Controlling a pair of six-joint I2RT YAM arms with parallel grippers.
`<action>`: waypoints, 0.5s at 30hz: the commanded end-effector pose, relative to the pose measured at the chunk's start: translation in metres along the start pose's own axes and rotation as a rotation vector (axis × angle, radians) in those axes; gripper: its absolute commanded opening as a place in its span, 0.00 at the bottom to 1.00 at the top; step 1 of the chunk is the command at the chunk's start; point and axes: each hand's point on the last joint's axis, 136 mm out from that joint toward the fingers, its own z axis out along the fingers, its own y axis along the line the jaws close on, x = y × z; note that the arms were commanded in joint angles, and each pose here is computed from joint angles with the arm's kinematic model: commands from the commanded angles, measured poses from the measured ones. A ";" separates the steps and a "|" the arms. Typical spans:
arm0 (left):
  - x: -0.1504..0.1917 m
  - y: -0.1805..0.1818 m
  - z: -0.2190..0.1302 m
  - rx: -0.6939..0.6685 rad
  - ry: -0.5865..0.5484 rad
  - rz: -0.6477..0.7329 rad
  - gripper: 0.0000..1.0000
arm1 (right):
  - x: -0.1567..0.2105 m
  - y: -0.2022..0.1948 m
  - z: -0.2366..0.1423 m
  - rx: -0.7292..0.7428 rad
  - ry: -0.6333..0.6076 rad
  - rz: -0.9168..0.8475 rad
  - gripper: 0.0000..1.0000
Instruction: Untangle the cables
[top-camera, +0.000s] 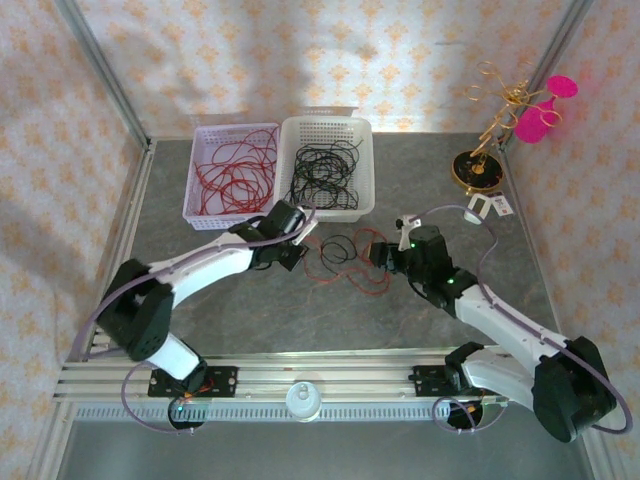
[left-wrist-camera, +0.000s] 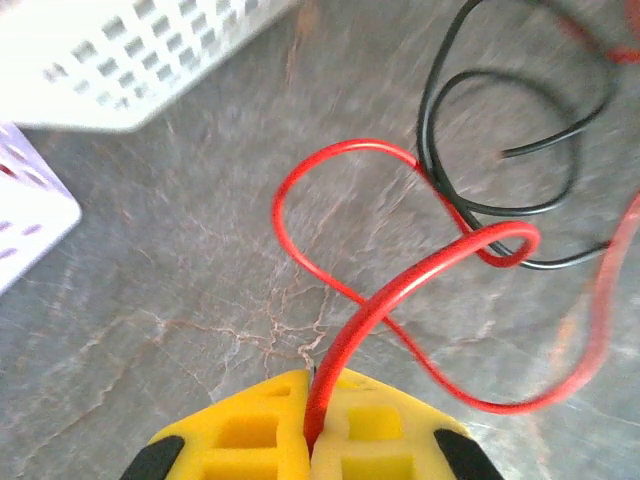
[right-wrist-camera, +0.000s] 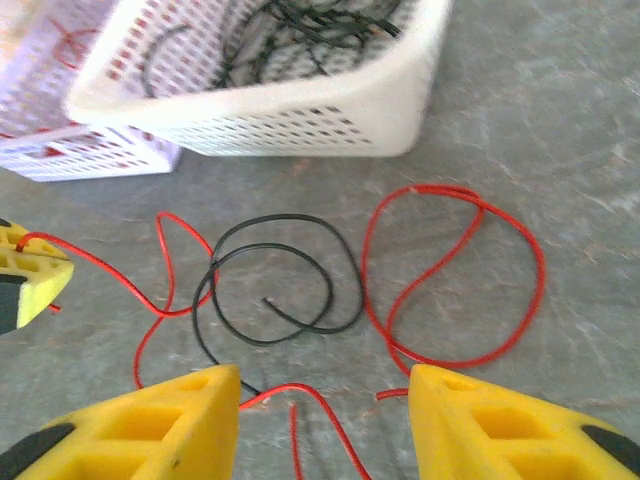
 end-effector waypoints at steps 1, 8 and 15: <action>-0.001 -0.012 -0.033 -0.010 -0.025 0.069 0.00 | -0.024 0.048 -0.016 -0.245 -0.119 -0.109 0.49; -0.031 -0.038 -0.093 0.012 -0.158 0.115 0.00 | -0.027 0.133 -0.048 -0.590 -0.328 -0.551 0.59; -0.059 -0.054 -0.142 0.069 -0.285 0.134 0.00 | -0.032 0.165 -0.052 -0.744 -0.429 -0.707 0.62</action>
